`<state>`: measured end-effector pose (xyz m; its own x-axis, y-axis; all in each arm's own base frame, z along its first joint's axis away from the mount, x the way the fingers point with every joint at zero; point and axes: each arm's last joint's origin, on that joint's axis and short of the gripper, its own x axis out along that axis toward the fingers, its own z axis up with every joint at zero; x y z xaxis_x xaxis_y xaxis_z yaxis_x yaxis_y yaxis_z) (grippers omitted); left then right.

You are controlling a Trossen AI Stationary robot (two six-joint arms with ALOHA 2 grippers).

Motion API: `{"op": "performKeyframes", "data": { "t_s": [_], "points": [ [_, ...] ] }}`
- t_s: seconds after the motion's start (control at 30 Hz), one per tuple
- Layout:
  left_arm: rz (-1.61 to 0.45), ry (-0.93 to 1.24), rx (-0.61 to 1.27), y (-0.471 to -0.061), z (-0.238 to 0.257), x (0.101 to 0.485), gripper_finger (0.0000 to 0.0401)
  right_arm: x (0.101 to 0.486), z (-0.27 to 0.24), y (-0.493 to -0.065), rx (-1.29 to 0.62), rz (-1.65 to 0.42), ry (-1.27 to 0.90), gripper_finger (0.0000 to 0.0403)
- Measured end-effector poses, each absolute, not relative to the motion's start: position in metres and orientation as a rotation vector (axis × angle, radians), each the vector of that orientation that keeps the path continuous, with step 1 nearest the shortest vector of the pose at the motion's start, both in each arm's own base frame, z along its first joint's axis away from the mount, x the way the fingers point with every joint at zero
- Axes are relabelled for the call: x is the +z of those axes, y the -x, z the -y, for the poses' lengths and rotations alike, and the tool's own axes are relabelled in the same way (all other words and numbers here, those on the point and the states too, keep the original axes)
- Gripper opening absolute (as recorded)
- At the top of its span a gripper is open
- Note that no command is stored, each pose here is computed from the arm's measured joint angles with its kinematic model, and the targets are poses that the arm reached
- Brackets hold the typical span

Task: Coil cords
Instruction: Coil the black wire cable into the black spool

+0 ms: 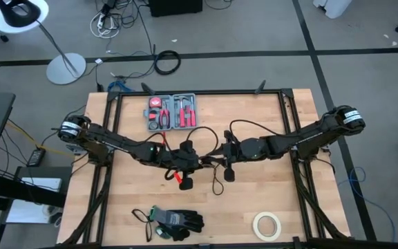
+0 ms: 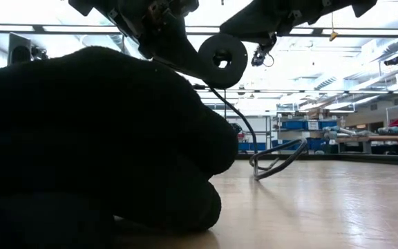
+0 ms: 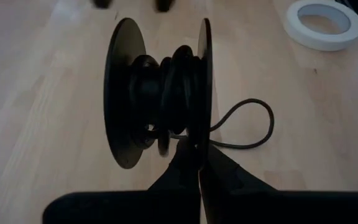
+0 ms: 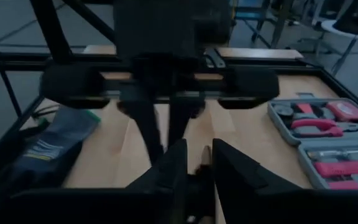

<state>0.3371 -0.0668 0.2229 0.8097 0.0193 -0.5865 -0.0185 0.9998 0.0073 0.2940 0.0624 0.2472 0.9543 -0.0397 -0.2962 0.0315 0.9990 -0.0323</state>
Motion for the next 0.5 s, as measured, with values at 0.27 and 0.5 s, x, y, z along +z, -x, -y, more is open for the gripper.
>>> {"op": "performKeyframes", "data": {
  "t_s": [0.27,0.5],
  "points": [
    [-0.618,-0.023,0.005,-0.34,0.068,0.229,0.0,0.245,-0.052,-0.295,-0.074,-0.333,0.019,0.0074],
    [-0.637,-0.068,0.006,-0.345,0.069,0.246,0.0,0.244,-0.045,-0.296,-0.031,-0.35,-0.063,0.0074]
  ]
}}
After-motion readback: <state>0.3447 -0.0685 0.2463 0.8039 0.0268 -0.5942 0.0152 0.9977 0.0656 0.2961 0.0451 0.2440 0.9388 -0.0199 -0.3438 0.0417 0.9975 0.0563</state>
